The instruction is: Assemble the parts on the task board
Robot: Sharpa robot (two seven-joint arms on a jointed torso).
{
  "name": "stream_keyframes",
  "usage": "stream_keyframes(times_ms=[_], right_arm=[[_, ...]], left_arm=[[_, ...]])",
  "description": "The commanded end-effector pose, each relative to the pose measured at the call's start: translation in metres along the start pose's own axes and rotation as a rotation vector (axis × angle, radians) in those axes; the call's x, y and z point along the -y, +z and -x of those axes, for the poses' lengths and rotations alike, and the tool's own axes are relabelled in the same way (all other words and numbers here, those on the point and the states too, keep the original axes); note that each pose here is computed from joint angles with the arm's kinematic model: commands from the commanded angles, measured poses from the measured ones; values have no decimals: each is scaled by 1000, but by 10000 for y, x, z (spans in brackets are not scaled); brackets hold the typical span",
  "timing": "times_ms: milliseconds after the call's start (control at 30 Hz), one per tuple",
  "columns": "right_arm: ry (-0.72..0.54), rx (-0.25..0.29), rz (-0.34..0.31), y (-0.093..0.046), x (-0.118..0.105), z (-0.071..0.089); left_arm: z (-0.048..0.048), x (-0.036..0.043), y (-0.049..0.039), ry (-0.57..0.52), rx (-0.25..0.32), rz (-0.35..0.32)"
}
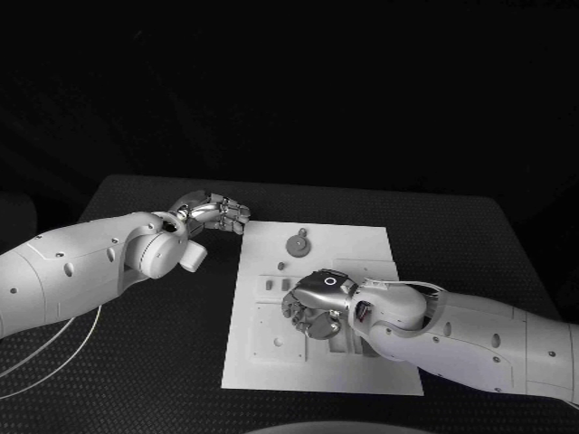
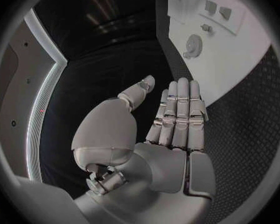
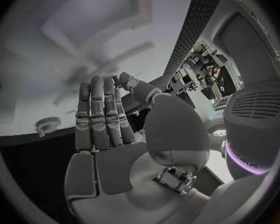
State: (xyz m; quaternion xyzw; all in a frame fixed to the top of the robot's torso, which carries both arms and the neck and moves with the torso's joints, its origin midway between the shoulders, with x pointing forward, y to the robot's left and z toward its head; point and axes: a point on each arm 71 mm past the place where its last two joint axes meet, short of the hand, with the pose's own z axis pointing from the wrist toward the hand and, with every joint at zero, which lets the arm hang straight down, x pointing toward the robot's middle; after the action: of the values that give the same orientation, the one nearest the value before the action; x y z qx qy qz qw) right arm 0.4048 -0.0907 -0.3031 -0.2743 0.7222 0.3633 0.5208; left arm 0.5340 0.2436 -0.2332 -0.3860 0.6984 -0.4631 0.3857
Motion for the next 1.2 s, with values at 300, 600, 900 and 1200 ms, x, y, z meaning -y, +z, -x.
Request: stream_keyframes(times_ms=[300,600,900,1200], right_arm=[[-21,54,-33,-73,47,42],[-31,146,-63,-171,208,405],[-4,154,-132,-408,517,943],[-38,84,-207,-625,764,921]], left_arm=[[-9,18,10,0,-16,-9],[7,19,15,2,-6,-12],[-3,34,26,3,0,-23],[-13,44,22,3,-2,-27]])
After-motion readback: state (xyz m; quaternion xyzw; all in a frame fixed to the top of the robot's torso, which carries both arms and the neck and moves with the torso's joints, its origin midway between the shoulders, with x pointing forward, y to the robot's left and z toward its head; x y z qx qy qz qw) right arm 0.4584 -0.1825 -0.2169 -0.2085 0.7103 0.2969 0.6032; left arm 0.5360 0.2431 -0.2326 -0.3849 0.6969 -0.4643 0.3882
